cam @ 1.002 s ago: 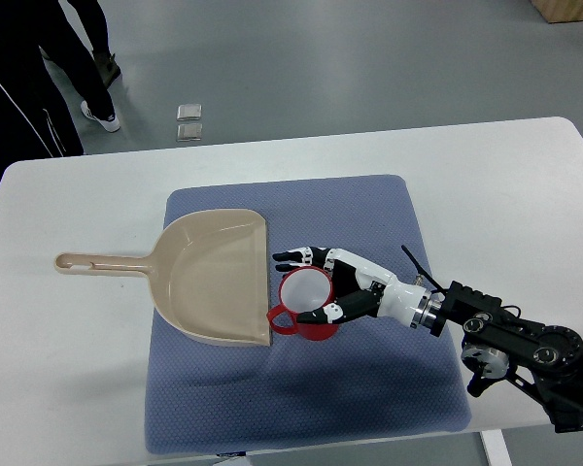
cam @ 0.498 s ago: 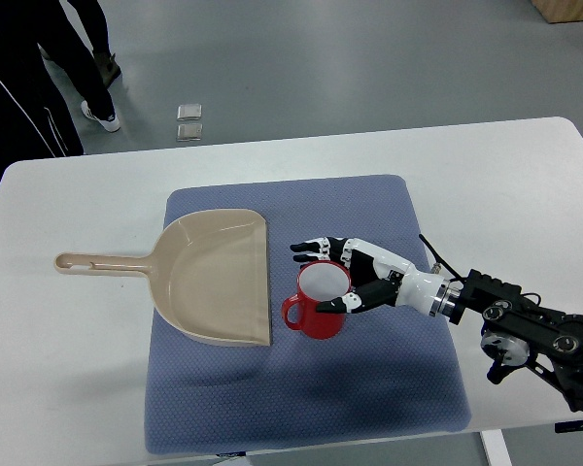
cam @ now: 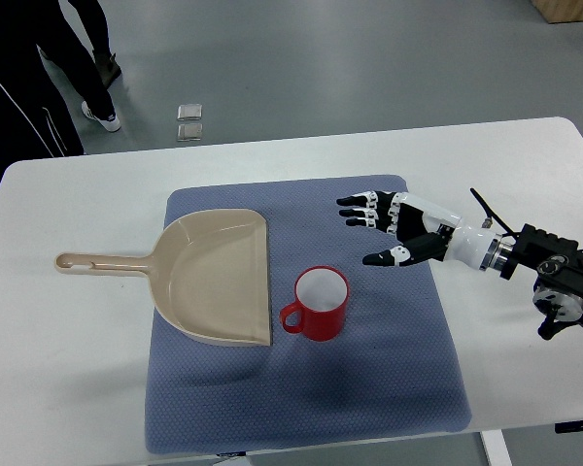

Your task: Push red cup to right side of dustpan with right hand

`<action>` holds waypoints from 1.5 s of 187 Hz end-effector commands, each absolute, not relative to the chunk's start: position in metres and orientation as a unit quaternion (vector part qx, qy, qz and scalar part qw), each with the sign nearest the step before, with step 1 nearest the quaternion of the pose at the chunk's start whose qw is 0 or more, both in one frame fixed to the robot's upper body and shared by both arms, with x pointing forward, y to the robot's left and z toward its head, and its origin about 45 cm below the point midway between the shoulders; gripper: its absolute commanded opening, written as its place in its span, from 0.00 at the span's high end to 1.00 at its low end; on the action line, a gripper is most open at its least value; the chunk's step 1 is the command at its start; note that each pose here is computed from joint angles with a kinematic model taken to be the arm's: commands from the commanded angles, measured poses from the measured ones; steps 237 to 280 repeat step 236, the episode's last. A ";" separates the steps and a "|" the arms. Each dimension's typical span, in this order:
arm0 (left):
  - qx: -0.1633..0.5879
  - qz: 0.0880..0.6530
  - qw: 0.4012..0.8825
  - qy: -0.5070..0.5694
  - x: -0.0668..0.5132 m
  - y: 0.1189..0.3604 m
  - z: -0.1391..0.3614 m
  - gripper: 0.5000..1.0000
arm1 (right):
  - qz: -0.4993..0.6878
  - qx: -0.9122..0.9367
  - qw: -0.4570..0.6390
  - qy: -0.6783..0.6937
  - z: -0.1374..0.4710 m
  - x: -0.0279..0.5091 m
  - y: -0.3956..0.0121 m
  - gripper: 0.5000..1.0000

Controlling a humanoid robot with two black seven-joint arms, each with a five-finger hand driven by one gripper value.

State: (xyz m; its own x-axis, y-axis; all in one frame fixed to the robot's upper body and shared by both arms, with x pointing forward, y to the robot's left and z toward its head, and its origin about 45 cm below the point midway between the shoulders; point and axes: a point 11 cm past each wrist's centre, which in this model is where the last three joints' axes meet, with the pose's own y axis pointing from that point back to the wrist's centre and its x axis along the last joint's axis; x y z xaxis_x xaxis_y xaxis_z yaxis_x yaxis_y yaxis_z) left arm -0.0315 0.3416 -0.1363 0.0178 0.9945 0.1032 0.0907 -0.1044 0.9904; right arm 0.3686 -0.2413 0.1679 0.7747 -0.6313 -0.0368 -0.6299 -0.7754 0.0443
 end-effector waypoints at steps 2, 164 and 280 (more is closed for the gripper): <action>0.551 0.499 0.453 0.492 -0.031 0.342 -0.136 0.00 | -0.016 0.936 0.013 -0.351 0.177 0.377 -0.252 0.13; 0.551 0.499 0.453 0.492 -0.031 0.342 -0.136 0.00 | -0.276 0.844 0.005 -0.461 0.186 0.424 -0.281 0.13; 0.551 0.499 0.453 0.492 -0.031 0.342 -0.136 0.00 | -0.277 0.852 -0.022 -0.444 0.193 0.424 -0.279 0.13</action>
